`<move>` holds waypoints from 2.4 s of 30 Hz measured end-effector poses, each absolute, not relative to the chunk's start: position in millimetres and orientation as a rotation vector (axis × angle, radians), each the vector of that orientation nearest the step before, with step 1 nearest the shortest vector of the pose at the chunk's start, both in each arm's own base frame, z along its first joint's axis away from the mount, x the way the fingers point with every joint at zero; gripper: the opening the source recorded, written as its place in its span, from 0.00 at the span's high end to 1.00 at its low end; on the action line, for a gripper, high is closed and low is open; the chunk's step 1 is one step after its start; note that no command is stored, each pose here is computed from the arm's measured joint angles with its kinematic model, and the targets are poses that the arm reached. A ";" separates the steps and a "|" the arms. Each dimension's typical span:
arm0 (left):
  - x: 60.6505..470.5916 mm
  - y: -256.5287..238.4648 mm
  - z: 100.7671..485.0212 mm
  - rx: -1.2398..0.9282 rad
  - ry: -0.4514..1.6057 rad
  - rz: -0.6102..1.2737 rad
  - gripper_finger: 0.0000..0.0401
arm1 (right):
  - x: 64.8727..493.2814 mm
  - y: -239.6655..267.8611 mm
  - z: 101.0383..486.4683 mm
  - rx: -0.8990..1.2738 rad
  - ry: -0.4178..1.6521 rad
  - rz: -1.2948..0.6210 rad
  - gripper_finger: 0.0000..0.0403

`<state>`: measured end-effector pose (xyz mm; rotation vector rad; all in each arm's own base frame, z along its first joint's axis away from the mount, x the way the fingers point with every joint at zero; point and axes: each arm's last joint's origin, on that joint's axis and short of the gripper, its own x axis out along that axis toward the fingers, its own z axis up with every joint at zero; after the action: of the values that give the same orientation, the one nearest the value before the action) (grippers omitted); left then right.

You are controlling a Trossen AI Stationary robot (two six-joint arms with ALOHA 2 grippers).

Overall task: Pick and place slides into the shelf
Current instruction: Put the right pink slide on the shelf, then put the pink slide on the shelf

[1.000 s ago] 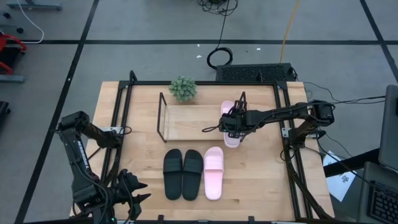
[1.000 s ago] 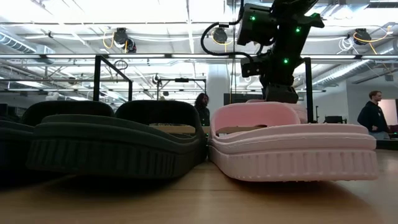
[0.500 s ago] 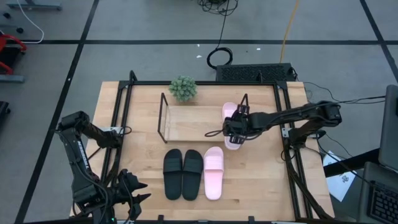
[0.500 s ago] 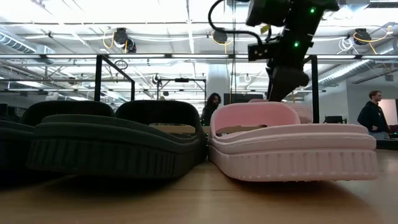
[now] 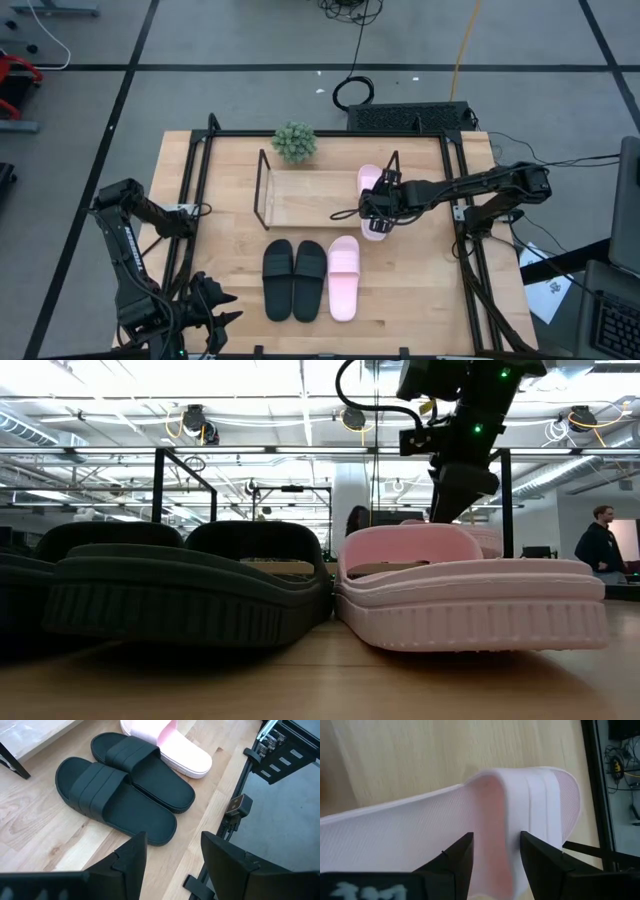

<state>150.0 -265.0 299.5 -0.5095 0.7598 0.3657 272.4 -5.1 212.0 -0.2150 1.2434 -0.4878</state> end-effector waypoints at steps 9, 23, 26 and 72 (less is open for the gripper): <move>149.8 -264.6 299.4 -0.503 0.761 0.367 0.53 | 274.0 -4.6 212.4 -0.179 1.227 -0.479 0.63; 151.5 -263.4 299.3 -0.505 0.760 0.375 0.53 | 274.7 -5.3 213.3 -0.149 1.221 -0.469 0.63; 151.7 -263.2 299.3 -0.505 0.759 0.376 0.53 | 274.7 -5.3 213.3 -0.141 1.219 -0.474 0.63; 172.7 -252.7 299.5 -0.480 0.770 0.399 0.53 | 243.7 142.0 286.5 0.186 0.639 0.140 0.72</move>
<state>172.7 -252.7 299.5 -0.4800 0.7701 0.3989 243.7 142.0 286.5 0.1858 0.6389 0.1402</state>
